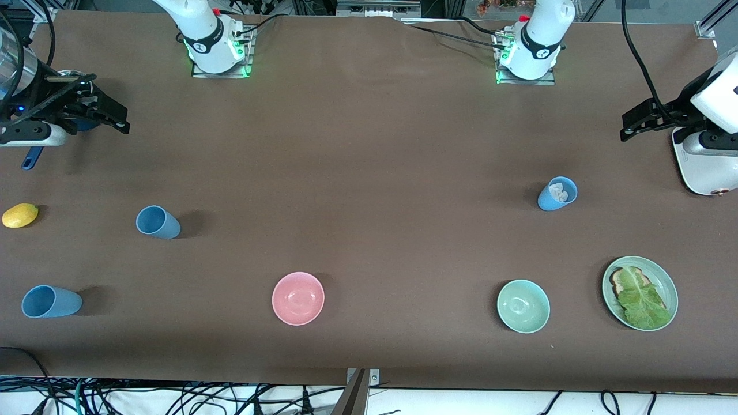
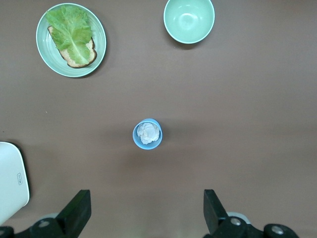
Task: Stack blue cups with both arms
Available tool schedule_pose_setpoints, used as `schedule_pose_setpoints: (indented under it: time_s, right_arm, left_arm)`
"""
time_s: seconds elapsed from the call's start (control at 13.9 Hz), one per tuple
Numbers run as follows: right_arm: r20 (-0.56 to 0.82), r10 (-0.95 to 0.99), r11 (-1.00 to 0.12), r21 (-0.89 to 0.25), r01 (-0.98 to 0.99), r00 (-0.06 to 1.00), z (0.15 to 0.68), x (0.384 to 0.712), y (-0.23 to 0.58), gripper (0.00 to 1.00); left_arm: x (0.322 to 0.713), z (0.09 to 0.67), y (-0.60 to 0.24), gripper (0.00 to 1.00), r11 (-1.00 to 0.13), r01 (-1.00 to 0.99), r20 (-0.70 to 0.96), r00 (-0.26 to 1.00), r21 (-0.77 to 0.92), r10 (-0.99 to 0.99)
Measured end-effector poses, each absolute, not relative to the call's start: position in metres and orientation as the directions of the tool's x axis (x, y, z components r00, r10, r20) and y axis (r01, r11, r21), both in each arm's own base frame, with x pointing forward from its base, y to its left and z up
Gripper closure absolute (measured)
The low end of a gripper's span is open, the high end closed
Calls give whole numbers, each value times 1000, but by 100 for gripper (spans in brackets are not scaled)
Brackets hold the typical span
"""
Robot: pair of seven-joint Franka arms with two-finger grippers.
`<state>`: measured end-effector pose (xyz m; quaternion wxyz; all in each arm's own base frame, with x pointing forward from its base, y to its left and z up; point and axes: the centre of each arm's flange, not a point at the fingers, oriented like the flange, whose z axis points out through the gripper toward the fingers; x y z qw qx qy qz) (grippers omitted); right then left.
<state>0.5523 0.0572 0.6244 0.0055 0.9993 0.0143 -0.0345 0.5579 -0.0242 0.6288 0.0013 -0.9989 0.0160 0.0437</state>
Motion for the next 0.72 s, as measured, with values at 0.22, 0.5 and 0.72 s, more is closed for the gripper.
schedule_pose_setpoints:
  time_s: [0.22,0.5,0.72]
  right_arm:
    - [-69,28,-1000,10,29,997,624,552,57,0]
    - [-69,28,-1000,10,29,997,624,552,57,0]
    - [-69,28,-1000,10,29,997,624,552,57,0]
  left_arm:
    - [558,629,-24,0,-999,-32,-87,996,-1,-32]
    - [559,627,-18,0,-1000,-21,-90,996,-2,-21]
    - [561,623,-7,0,-1000,-23,-99,995,0,-23]
